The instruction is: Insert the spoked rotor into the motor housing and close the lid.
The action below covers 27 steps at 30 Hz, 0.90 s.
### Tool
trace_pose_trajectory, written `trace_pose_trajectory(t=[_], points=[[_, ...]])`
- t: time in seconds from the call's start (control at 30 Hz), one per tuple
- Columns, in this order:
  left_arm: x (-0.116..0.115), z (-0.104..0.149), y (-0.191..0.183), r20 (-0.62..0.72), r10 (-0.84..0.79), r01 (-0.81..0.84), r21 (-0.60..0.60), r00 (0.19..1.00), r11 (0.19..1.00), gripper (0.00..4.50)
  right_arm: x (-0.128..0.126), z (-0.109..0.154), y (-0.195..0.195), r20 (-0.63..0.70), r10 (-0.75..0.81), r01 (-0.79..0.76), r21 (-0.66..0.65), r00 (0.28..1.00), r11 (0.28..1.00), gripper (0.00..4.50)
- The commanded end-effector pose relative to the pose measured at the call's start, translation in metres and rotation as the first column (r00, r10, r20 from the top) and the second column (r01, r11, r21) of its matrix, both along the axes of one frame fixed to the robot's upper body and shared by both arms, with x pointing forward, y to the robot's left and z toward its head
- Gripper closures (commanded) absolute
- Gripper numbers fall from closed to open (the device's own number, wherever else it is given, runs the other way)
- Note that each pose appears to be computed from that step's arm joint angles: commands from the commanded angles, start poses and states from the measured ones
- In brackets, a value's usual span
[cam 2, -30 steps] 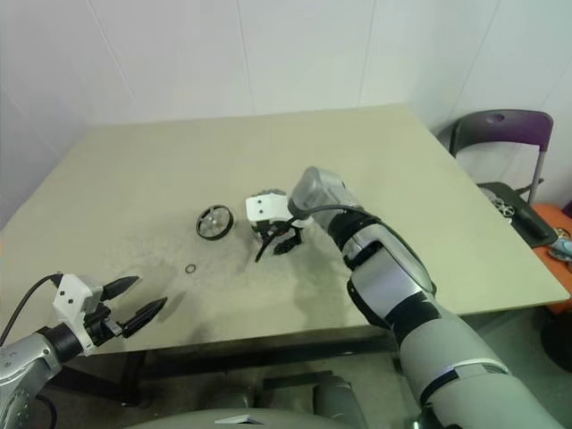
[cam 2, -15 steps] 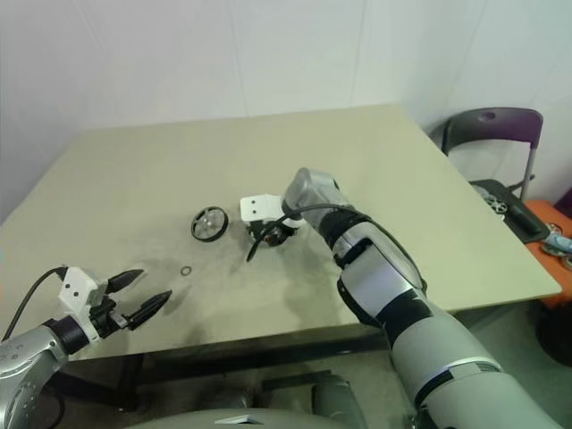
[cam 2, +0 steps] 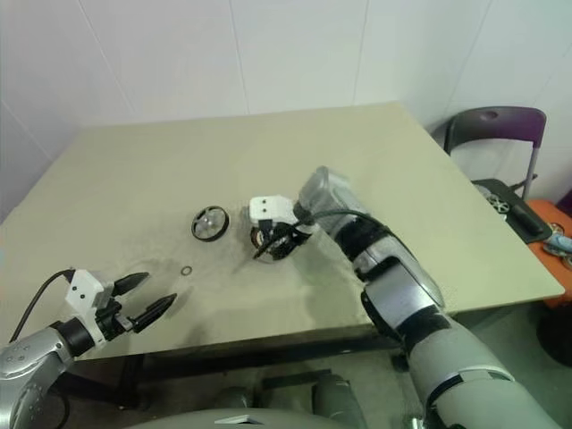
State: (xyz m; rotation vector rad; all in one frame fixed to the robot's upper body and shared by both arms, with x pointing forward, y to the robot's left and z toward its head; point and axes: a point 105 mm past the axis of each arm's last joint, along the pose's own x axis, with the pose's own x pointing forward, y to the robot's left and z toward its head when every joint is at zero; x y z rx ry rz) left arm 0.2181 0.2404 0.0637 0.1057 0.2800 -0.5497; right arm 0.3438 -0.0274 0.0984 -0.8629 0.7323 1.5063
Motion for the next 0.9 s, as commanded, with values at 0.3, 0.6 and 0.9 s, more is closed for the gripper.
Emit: trace_pose_trajectory(t=[0.3,0.6,0.9], points=[[0.008,0.006,-0.006,0.029,-0.039,0.039,0.015,0.999,0.999,0.00,-0.026,0.008,0.012,-0.083,-0.044,0.048,0.047,0.996,0.998,2.61],[0.007,0.002,-0.011,0.016,-0.048,0.048,0.011,0.999,0.999,0.00,-0.030,0.005,0.013,-0.092,-0.091,0.093,0.024,0.992,0.995,2.62],[0.010,0.003,-0.017,0.024,-0.058,0.058,0.009,0.998,0.998,0.00,-0.030,0.002,0.017,-0.023,-0.029,0.030,0.026,0.999,0.999,2.62]])
